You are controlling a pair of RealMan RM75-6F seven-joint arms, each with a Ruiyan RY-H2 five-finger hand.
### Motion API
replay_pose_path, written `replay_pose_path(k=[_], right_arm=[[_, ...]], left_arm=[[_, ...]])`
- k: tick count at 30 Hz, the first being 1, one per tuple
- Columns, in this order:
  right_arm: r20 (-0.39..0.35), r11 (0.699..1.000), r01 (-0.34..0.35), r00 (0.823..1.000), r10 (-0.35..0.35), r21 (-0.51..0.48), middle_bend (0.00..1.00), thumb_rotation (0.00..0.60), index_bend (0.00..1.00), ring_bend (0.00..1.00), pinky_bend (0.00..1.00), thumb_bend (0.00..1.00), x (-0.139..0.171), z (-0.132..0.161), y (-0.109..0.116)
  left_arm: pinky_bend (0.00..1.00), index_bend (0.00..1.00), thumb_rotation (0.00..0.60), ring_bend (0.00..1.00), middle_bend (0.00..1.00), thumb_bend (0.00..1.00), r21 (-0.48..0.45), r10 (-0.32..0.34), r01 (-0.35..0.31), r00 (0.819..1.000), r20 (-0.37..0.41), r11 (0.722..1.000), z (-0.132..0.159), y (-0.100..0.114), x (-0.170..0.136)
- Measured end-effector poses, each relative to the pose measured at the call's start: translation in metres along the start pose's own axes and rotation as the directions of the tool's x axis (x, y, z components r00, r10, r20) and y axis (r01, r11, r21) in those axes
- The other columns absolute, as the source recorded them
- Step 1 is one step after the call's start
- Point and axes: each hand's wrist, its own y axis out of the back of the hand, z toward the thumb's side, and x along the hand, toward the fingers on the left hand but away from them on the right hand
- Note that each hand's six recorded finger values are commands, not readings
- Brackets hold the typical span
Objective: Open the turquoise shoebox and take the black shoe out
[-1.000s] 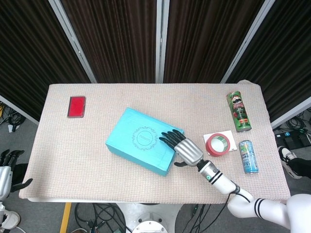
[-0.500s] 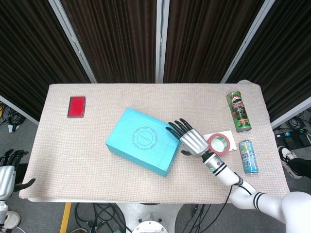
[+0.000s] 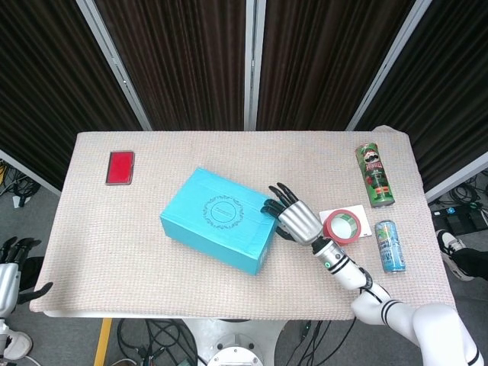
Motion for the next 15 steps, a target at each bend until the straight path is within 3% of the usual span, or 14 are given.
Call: replay_pose_path(k=[4,7,8,11,12,14,15], right_arm=[[0.063,0.974,0.018,0.998,-0.004,-0.224,0.32,0.600,0.42,0.00,0.00,0.40,-0.001,-0.004,0.005],[0.125,0.898,0.045,0.992,0.011,-0.439,0.32,0.600,0.43,0.00,0.00,0.40,-0.003,-0.006,0.011],[0.146,0.863,0.058,0.989,0.018,-0.502,0.32,0.600,0.43,0.00,0.00,0.39,-0.004,-0.008,0.014],[0.216,0.718,0.109,0.975,0.059,-0.687,0.32,0.600,0.42,0.00,0.00,0.36,-0.006,-0.014,0.020],[0.238,0.655,0.130,0.968,0.079,-0.744,0.32,0.600,0.41,0.00,0.00,0.36,-0.007,-0.017,0.021],[0.265,0.557,0.162,0.958,0.109,-0.815,0.32,0.600,0.38,0.00,0.00,0.35,-0.009,-0.021,0.024],[0.284,0.486,0.190,0.950,0.128,-0.853,0.32,0.600,0.36,0.00,0.00,0.35,-0.010,-0.024,0.025]], left_arm=[[0.18,0.21,0.600,0.08,0.16,0.02,0.002,-0.003,0.003,1.000,0.003,1.000,0.001,0.000,0.000],[0.18,0.21,0.600,0.08,0.16,0.02,0.003,-0.009,0.009,1.000,0.003,1.000,0.002,0.000,0.001],[0.18,0.21,0.600,0.08,0.16,0.02,0.002,-0.011,0.011,1.000,0.004,1.000,0.002,0.000,0.001],[0.18,0.21,0.600,0.08,0.16,0.02,-0.002,-0.021,0.021,1.000,0.000,1.000,0.001,-0.002,0.002],[0.18,0.21,0.600,0.08,0.16,0.02,-0.002,-0.024,0.024,1.000,-0.002,1.000,0.001,-0.002,0.002],[0.18,0.21,0.600,0.08,0.16,0.02,-0.001,-0.026,0.026,1.000,-0.002,1.000,0.001,-0.002,0.003],[0.18,0.21,0.600,0.08,0.16,0.02,-0.002,-0.027,0.027,1.000,-0.001,1.000,0.001,-0.002,0.003]])
